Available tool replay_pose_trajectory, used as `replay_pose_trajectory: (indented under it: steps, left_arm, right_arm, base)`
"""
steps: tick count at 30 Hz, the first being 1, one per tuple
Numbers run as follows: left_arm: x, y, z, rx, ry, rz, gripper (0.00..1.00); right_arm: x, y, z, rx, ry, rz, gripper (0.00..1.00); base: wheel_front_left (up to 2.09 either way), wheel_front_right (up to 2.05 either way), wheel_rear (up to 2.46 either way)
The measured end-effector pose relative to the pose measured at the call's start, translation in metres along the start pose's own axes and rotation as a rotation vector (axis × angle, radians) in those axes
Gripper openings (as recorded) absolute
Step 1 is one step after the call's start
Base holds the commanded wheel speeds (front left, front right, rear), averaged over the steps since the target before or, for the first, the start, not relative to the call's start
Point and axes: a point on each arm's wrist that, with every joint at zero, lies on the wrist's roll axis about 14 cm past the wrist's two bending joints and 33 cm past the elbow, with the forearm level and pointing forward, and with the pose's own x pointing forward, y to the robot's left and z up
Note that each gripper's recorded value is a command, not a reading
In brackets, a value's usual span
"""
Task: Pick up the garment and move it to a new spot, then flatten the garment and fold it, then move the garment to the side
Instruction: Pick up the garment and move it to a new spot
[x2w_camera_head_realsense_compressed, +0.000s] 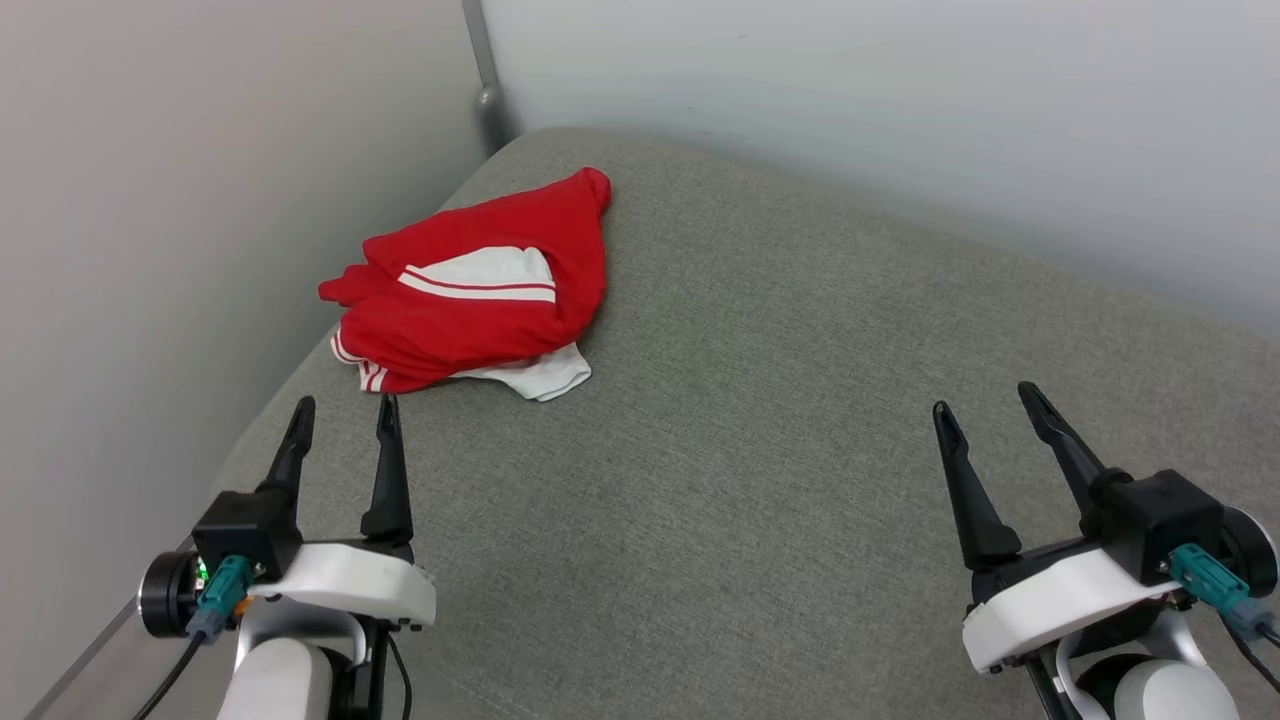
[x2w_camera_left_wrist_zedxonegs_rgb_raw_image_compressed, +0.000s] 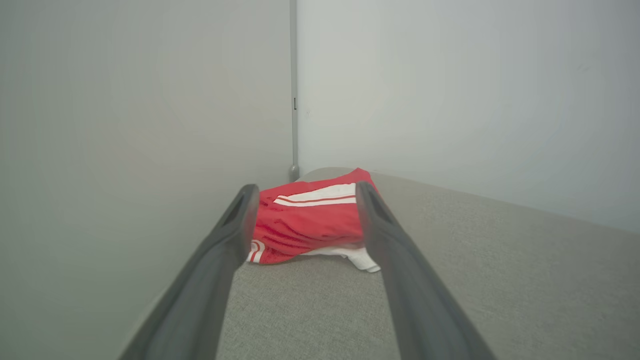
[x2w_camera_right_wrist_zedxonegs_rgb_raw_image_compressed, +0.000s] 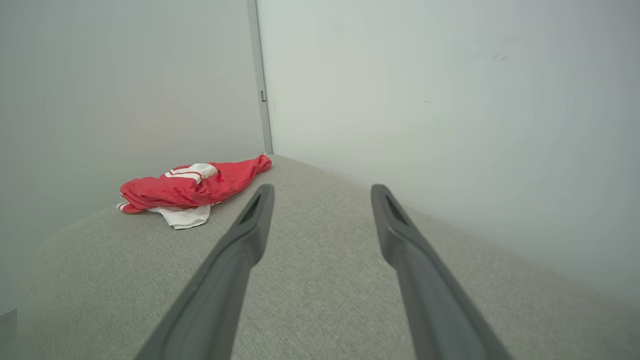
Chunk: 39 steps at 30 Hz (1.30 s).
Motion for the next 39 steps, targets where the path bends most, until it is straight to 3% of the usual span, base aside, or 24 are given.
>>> replay_pose_trajectory:
  steps: [6, 13, 21, 28, 34, 39]
  left_arm:
    - [0.036, -0.013, 0.028, 0.025, -0.08, -0.055, 1.0]
    - [0.109, -0.039, 0.077, 0.102, -0.148, -0.175, 1.0]
    - [0.195, -0.062, 0.074, 0.162, 0.054, -0.247, 1.0]
    - [0.23, -0.056, -0.012, 0.214, 0.501, -0.235, 1.0]
    - [0.217, -0.046, -0.097, 0.197, 0.867, -0.208, 1.0]
    - [0.19, -0.046, -0.158, 0.119, 1.078, -0.181, 1.0]
  right_arm:
    - [0.0, -0.011, -0.006, 0.006, 0.014, -0.024, 1.0]
    - [0.001, -0.04, -0.014, 0.007, 0.023, -0.08, 1.0]
    - [-0.007, -0.084, -0.038, 0.017, 0.065, -0.182, 1.0]
    - [-0.014, -0.118, -0.069, 0.032, 0.111, -0.258, 1.0]
    - [-0.023, -0.139, -0.095, 0.048, 0.16, -0.309, 1.0]
    - [-0.028, -0.153, -0.109, 0.046, 0.189, -0.336, 1.0]
  base:
    - [0.0, 0.0, 0.0]
    - [0.0, 0.0, 0.0]
    - [0.0, 0.0, 0.0]
    - [0.0, 0.0, 0.0]
    - [0.0, 0.0, 0.0]
    - [0.0, 0.0, 0.0]
